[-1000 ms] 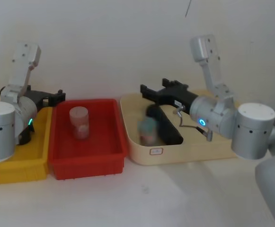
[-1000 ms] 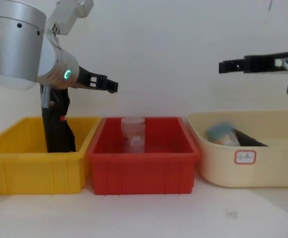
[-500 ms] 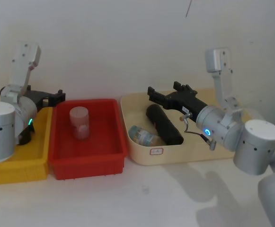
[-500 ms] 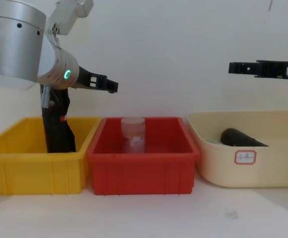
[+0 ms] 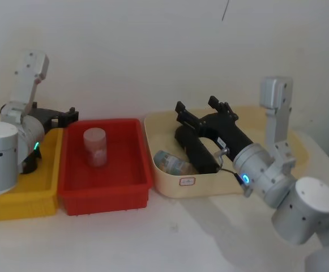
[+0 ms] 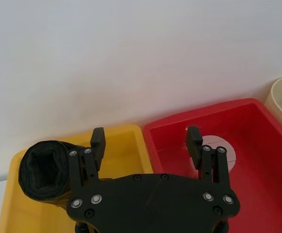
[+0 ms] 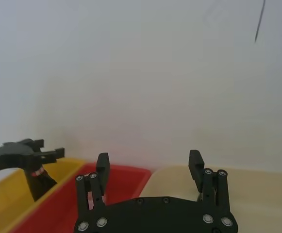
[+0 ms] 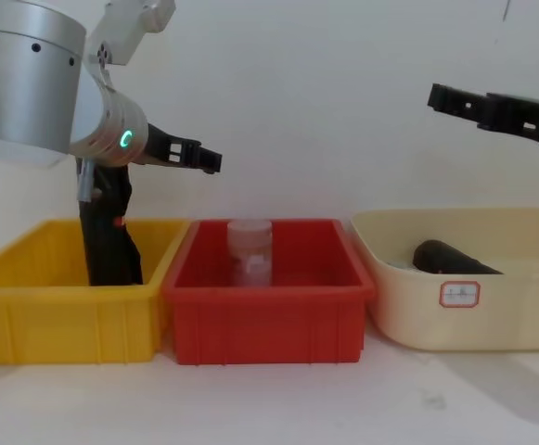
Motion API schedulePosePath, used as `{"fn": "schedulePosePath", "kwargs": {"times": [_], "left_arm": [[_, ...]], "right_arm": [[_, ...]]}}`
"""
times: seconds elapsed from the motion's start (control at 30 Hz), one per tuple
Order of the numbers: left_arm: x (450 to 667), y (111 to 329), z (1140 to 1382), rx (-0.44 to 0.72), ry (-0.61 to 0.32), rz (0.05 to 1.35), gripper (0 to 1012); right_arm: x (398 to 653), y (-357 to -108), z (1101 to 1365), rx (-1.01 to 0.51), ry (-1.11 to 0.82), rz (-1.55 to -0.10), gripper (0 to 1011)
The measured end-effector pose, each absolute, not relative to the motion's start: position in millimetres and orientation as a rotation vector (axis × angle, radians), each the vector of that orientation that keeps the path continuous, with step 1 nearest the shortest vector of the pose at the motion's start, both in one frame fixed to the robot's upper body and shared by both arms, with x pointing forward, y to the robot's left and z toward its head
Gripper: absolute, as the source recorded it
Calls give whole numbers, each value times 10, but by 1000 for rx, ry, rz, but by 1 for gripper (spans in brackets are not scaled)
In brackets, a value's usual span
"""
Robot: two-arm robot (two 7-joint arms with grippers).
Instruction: Pick up the garbage bag with the one hand and transfer it to the other hand.
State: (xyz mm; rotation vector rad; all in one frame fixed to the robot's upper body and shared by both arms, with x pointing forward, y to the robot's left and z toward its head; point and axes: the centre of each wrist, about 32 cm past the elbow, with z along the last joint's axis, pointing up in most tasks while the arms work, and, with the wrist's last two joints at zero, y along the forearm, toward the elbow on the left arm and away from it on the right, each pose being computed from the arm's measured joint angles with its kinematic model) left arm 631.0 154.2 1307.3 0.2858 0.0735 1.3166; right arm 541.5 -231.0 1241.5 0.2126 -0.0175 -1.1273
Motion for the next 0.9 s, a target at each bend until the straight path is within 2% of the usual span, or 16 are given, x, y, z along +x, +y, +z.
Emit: {"fn": "schedulePosePath", "kwargs": {"times": [0.37, 0.9], "left_arm": [[6263, 1617, 13035, 258, 24, 1238, 1001], [6153, 1776, 12972, 196, -61, 1088, 1002]], "right_arm": [[5202, -2135, 12266, 273, -55, -1118, 1000], [5112, -2028, 12197, 285, -74, -1111, 1000]]}}
